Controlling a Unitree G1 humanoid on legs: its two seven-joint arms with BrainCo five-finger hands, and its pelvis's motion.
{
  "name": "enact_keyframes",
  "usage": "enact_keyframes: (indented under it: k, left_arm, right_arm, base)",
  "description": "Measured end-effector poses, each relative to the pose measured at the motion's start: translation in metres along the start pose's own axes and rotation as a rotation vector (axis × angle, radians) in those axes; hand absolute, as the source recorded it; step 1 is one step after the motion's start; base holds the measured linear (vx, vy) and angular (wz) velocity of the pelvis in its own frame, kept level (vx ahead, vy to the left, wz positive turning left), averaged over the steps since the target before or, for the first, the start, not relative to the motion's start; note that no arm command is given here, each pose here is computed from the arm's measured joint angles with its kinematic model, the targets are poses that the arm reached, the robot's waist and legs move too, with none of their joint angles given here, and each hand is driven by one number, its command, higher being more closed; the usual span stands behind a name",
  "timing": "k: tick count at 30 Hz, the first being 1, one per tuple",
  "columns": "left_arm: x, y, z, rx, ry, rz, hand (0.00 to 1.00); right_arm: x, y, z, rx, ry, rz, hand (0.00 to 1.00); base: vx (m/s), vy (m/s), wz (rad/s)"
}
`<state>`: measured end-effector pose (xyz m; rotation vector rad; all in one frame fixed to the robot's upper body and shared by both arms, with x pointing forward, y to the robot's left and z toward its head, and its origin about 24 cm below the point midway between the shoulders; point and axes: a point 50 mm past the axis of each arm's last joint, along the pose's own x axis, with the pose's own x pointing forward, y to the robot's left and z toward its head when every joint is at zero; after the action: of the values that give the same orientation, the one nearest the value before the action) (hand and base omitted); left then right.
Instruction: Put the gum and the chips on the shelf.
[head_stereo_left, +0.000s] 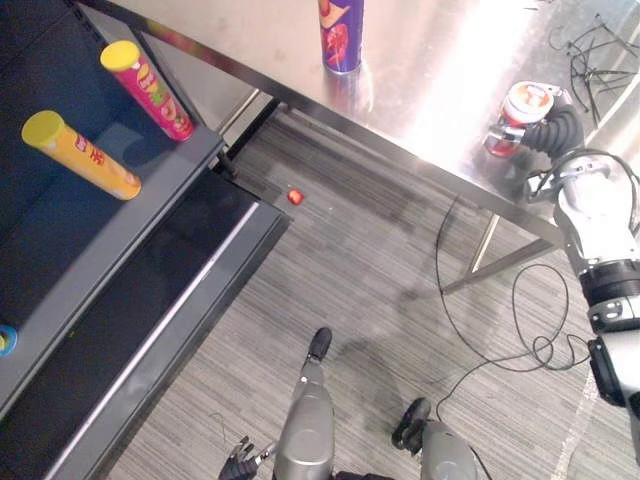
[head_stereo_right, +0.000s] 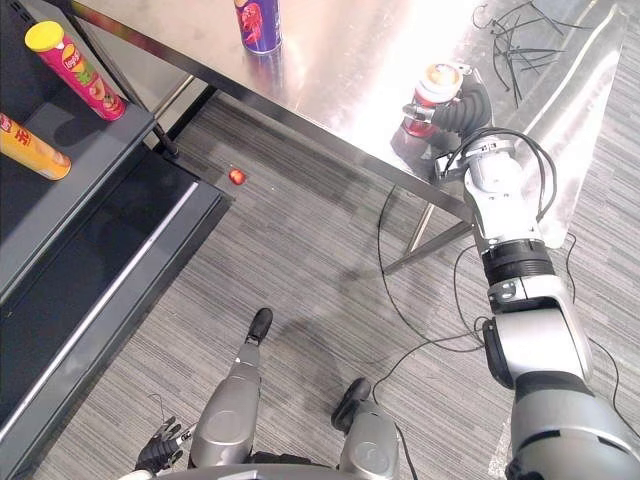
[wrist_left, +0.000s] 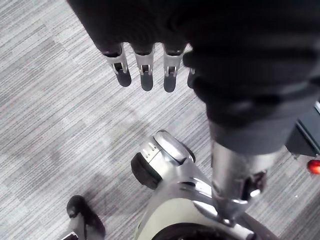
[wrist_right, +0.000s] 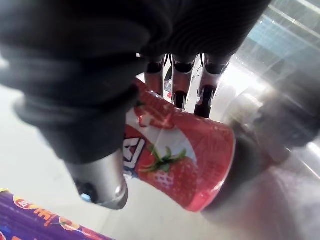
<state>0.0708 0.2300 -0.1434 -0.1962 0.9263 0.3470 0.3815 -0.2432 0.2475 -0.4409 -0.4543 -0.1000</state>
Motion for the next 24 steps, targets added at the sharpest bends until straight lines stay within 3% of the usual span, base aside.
enact_keyframes:
  k: [10, 24]
  left_arm:
    - [-0.001, 0.008, -0.001, -0.012, 0.002, 0.046, 0.00]
    - [-0.008, 0.025, -0.028, 0.061, 0.168, 0.099, 0.00]
  right_arm:
    - [-0.043, 0.031, 0.005, 0.073, -0.143, 0.035, 1.00]
    - [-0.123, 0.062, -0.035, 0.153, -0.011, 0.259, 1.00]
  base:
    - [0.00, -0.028, -0.16]
    - [0.02, -0.001, -0.16]
